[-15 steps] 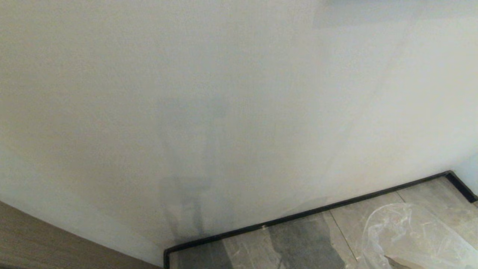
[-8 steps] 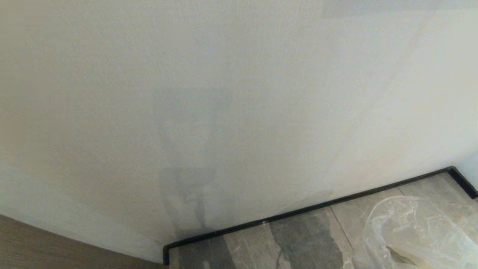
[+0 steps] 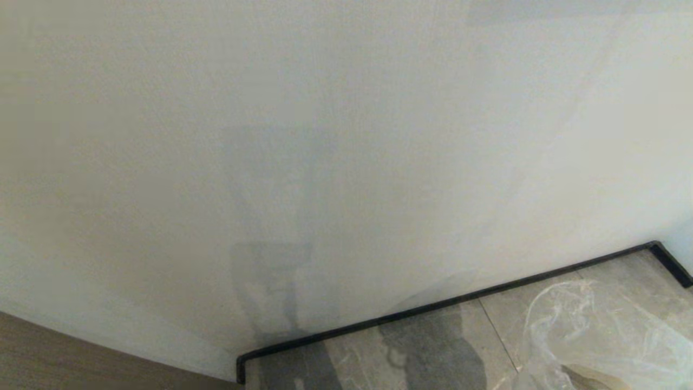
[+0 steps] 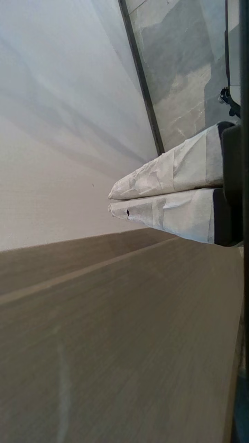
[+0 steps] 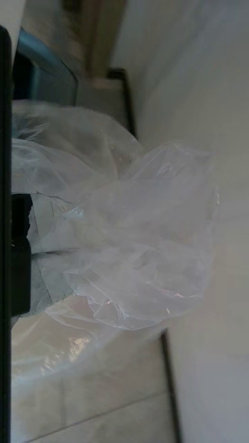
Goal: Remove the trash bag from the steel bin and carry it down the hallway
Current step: Put the trash bag at the door
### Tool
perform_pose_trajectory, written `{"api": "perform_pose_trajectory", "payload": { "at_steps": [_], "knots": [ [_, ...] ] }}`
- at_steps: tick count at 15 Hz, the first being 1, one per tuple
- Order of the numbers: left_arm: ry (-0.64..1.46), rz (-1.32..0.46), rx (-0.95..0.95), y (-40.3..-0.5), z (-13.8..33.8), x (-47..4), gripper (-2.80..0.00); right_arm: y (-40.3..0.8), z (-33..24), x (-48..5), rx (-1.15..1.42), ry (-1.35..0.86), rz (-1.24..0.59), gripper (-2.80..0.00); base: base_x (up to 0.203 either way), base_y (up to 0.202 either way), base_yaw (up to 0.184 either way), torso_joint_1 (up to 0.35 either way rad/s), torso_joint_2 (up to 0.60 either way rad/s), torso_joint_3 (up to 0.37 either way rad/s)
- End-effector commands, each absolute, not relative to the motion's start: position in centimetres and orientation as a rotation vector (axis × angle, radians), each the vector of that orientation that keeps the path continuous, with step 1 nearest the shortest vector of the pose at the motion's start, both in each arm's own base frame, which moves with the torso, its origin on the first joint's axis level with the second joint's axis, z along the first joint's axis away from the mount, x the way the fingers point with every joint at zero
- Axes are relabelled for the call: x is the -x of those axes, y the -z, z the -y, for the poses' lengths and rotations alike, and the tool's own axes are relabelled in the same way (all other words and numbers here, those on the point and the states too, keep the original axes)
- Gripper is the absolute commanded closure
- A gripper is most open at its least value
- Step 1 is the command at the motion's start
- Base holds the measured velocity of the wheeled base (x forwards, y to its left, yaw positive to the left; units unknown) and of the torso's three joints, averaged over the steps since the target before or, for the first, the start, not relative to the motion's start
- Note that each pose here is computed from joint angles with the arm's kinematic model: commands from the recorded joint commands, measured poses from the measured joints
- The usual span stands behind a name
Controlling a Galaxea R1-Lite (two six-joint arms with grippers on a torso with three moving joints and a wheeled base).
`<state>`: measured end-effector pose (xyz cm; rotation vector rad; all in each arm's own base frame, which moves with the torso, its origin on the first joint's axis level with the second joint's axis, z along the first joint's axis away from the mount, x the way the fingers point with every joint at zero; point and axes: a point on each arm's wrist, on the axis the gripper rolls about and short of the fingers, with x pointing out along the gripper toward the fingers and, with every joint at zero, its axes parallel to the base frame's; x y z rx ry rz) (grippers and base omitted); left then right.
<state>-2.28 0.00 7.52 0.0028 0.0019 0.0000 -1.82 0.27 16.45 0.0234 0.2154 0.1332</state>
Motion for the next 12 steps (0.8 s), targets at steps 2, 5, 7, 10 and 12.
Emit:
{"api": "perform_pose_trajectory", "payload": {
  "at_steps": [2,5,7,10,12],
  "knots": [
    [0.0,-0.003,-0.003,-7.5,0.0,2.3,0.0,-20.5,-0.3,-3.8,-0.038,-0.143,-0.424,0.0,0.0,0.0,0.0,0.0,0.0,0.0],
    [0.0,-0.003,-0.003,-7.5,0.0,2.3,0.0,-21.6,-0.4,-8.5,-0.047,-0.151,-0.564,0.0,0.0,0.0,0.0,0.0,0.0,0.0],
    [0.0,-0.003,-0.003,-7.5,0.0,2.3,0.0,-21.5,-0.8,-11.4,-0.039,-0.178,-0.618,0.0,0.0,0.0,0.0,0.0,0.0,0.0],
    [0.0,-0.003,-0.003,-7.5,0.0,2.3,0.0,-19.3,-1.4,-14.9,0.0,-0.213,-0.592,0.0,0.0,0.0,0.0,0.0,0.0,0.0],
    [0.0,-0.003,-0.003,-7.5,0.0,2.3,0.0,-17.6,-0.9,-16.3,0.032,-0.19,-0.611,0.0,0.0,0.0,0.0,0.0,0.0,0.0]
  ]
}}
